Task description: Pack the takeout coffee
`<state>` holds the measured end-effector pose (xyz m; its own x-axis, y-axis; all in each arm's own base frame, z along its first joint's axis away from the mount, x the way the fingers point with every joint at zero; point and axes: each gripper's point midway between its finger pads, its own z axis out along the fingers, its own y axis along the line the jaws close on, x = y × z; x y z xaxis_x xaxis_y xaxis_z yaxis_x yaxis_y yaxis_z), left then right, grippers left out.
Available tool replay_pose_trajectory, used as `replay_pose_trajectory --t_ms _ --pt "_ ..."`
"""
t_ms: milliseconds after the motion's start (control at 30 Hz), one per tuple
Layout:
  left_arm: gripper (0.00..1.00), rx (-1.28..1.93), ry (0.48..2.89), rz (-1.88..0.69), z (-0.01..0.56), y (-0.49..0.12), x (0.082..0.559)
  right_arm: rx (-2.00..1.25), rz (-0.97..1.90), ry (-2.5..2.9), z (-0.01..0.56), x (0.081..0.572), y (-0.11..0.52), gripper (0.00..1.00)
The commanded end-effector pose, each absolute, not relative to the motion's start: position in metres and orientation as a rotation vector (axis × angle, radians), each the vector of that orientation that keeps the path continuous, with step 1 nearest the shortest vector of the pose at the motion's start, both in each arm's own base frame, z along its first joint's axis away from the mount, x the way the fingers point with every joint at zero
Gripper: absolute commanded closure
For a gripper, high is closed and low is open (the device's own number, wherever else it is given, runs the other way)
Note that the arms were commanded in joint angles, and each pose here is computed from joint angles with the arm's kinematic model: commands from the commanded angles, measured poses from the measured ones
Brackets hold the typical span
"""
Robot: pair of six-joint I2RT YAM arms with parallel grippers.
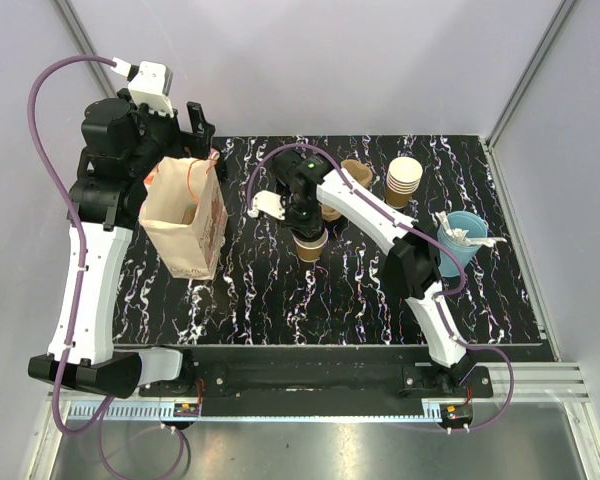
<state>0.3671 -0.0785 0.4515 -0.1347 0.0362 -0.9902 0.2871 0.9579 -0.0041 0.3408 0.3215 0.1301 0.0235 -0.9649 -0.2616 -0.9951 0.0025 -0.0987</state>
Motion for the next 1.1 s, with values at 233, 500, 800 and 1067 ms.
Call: replay_pose_trajectory --t_ms 233,500,800,1067 --pt "0.01 0.232 1.626 -0.225 0.475 -0.076 0.362 -2.168 0.132 2.161 0.163 0.292 0.274 1.00" --pt "0.01 0.233 1.627 -0.229 0.474 -0.076 0.363 -2.190 0.101 2.134 0.176 0.276 0.276 1.00" --pt "0.01 0.235 1.624 -0.232 0.475 -0.076 0.361 -2.244 0.043 2.165 0.167 0.263 0.266 1.00" --pt "0.01 0.238 1.624 -0.235 0.474 -0.077 0.361 -2.266 0.017 2.174 0.162 0.263 0.263 1.00"
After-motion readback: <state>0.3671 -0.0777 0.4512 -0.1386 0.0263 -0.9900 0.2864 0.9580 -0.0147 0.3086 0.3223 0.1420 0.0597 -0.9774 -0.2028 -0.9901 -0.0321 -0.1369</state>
